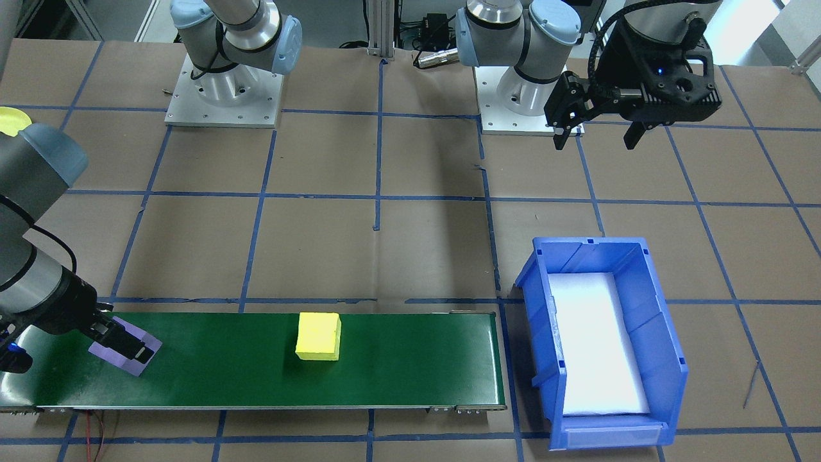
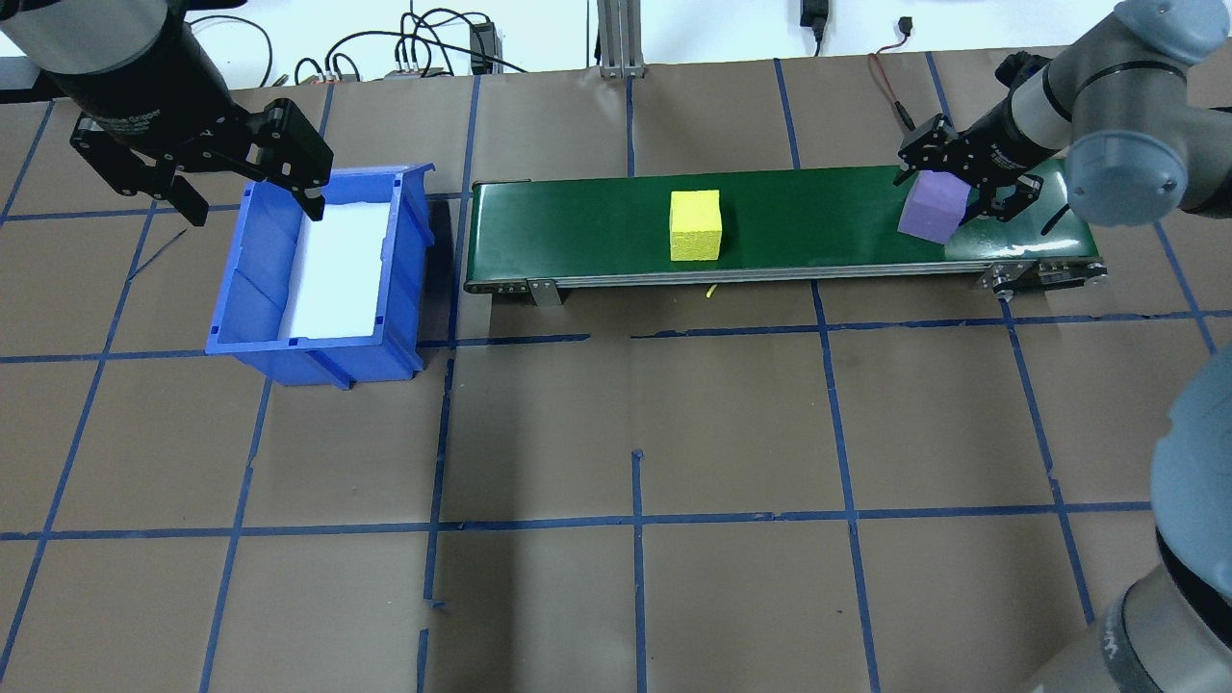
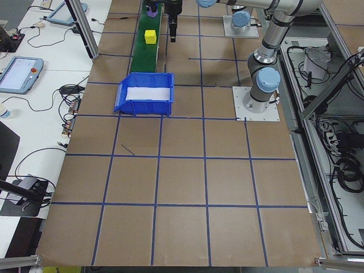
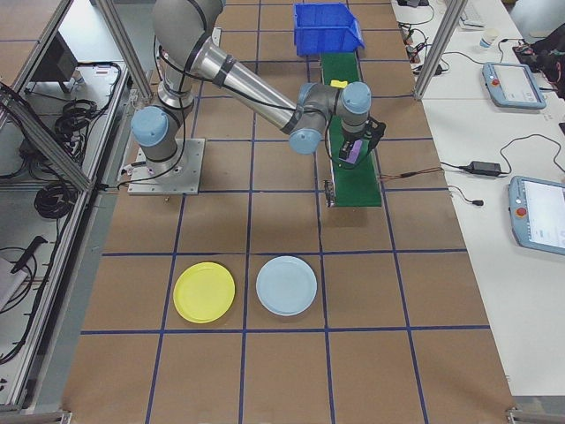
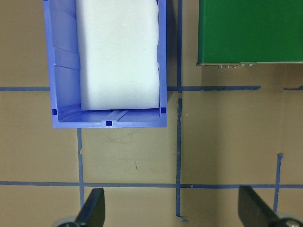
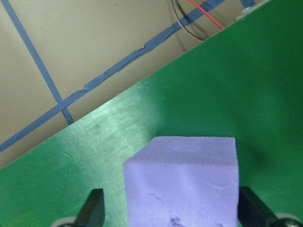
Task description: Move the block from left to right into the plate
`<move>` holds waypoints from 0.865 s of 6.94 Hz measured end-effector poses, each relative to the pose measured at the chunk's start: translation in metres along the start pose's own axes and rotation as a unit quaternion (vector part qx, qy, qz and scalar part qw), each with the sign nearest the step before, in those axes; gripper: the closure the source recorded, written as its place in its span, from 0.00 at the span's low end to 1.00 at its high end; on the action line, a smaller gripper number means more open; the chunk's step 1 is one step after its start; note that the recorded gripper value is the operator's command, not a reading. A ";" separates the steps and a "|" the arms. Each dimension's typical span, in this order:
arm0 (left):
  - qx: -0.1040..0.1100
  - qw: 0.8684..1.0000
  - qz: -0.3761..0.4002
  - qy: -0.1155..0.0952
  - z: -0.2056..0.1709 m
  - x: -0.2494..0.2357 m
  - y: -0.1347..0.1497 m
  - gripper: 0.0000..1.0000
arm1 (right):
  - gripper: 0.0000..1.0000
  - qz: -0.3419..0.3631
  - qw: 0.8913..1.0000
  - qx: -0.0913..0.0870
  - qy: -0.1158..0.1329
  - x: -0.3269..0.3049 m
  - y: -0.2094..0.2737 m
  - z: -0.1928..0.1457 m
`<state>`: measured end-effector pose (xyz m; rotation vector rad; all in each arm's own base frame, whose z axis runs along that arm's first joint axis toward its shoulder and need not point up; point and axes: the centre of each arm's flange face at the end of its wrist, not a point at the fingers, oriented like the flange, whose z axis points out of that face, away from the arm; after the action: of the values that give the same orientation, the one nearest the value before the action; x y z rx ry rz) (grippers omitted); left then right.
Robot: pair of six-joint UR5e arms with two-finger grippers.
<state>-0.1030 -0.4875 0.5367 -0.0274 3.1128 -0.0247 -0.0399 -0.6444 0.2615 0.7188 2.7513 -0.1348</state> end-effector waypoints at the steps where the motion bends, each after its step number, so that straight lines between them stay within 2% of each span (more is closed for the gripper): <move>1: 0.001 1.000 -0.001 -0.001 0.000 -0.001 0.000 0.00 | 0.47 -0.001 1.000 -0.001 0.006 0.002 0.000 0.003; 2: 0.002 1.000 -0.001 -0.002 -0.001 -0.001 0.000 0.00 | 0.73 -0.002 1.000 0.000 0.016 0.004 -0.001 0.004; 3: 0.002 1.000 -0.001 -0.002 -0.001 -0.001 0.000 0.00 | 0.79 -0.002 1.000 0.003 0.031 0.007 -0.001 0.002; 5: 0.003 1.000 -0.001 -0.003 -0.001 -0.002 0.000 0.00 | 0.78 -0.004 0.998 0.015 0.053 0.013 -0.006 -0.006; 6: 0.003 1.000 -0.001 -0.004 0.000 -0.002 0.000 0.00 | 0.78 -0.008 0.997 0.027 0.077 0.027 -0.015 -0.015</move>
<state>-0.1012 -0.4880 0.5372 -0.0294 3.1051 -0.0344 -0.0731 -0.6423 0.2682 0.7496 2.9101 -0.1641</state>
